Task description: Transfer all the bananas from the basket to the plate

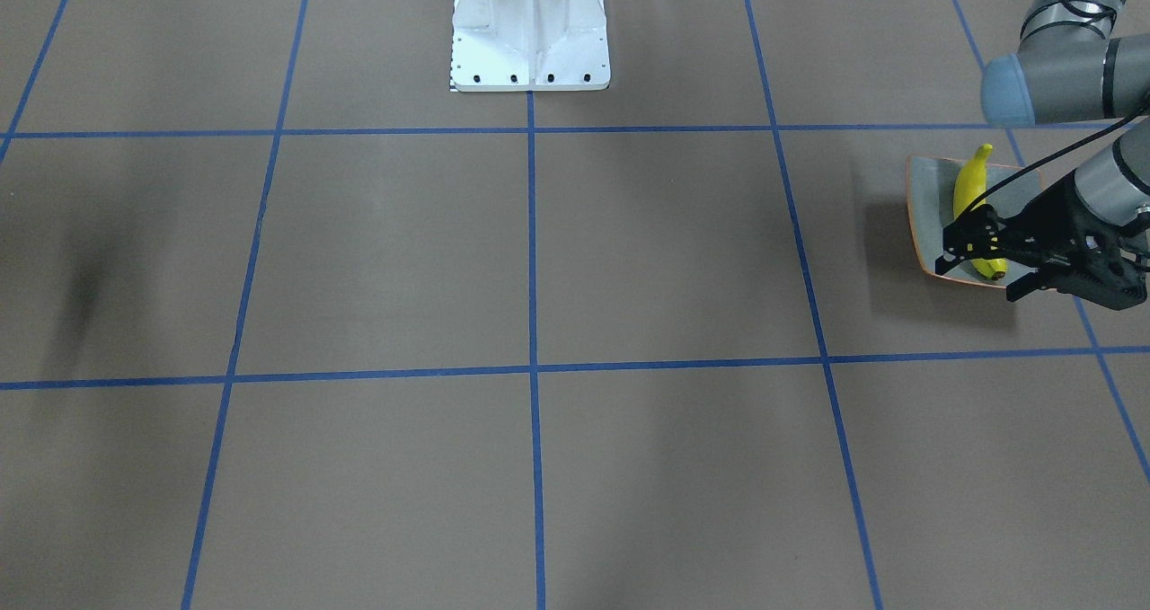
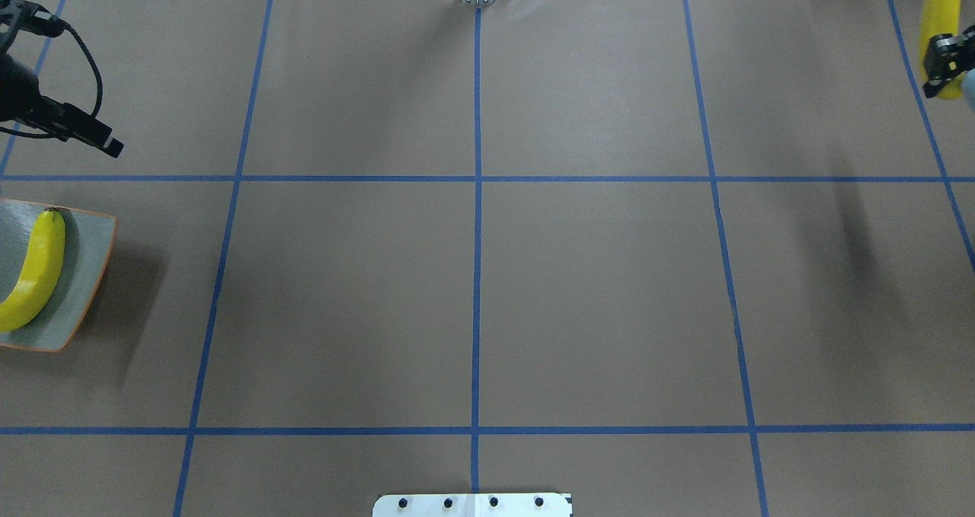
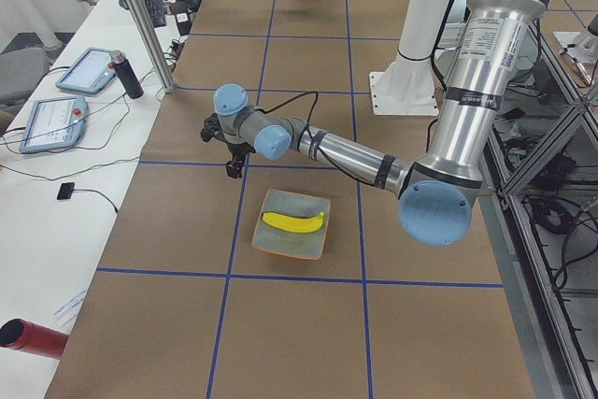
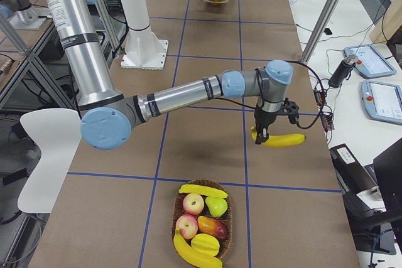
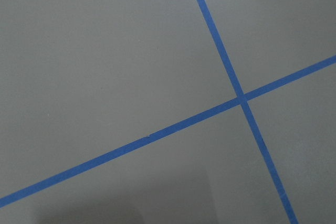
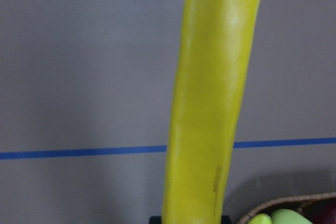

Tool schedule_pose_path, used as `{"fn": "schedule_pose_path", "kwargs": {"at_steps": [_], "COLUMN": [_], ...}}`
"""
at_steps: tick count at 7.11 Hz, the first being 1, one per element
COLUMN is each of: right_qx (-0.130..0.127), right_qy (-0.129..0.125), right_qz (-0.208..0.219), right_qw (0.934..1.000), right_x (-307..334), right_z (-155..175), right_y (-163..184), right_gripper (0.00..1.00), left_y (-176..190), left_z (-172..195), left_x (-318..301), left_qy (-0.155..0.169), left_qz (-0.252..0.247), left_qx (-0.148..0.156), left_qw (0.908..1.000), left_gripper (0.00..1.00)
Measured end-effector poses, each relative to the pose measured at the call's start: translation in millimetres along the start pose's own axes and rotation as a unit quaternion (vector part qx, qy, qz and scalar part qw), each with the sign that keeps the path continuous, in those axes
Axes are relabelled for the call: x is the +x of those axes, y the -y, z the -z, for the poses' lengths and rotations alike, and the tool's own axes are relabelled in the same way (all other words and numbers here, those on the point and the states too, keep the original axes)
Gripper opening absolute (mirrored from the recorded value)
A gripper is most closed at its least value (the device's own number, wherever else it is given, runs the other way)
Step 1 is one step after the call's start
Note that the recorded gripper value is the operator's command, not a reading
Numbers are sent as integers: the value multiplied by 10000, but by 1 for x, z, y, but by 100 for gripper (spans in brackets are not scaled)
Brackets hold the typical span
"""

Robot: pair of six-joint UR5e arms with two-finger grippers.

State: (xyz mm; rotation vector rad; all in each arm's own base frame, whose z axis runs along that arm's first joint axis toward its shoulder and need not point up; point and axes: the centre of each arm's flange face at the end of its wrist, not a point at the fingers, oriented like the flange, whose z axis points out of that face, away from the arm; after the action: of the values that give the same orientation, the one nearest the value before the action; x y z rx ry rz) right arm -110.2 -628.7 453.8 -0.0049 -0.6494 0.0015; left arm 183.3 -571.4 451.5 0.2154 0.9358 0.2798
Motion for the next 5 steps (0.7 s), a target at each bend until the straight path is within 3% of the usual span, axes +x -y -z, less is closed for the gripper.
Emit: {"fn": "schedule_pose_path", "kwargs": {"at_steps": [2,5], "right_qx": [-99,-214], "right_qy": [514,1377], "right_qz": [-62,-148], "right_qw": [9986,9901], "right_x": [-129,-286], "right_z": [6,52], "right_y": [-11,-83], "right_gripper": [0,0], "left_y": [21,41], "left_z": [2,-20], "left_x": [34,96], "left_qy": [-139,-746], "left_qz": [190,191], "left_qx": [100,528], "left_qw": [9997,9956], "left_gripper": [100,100]}}
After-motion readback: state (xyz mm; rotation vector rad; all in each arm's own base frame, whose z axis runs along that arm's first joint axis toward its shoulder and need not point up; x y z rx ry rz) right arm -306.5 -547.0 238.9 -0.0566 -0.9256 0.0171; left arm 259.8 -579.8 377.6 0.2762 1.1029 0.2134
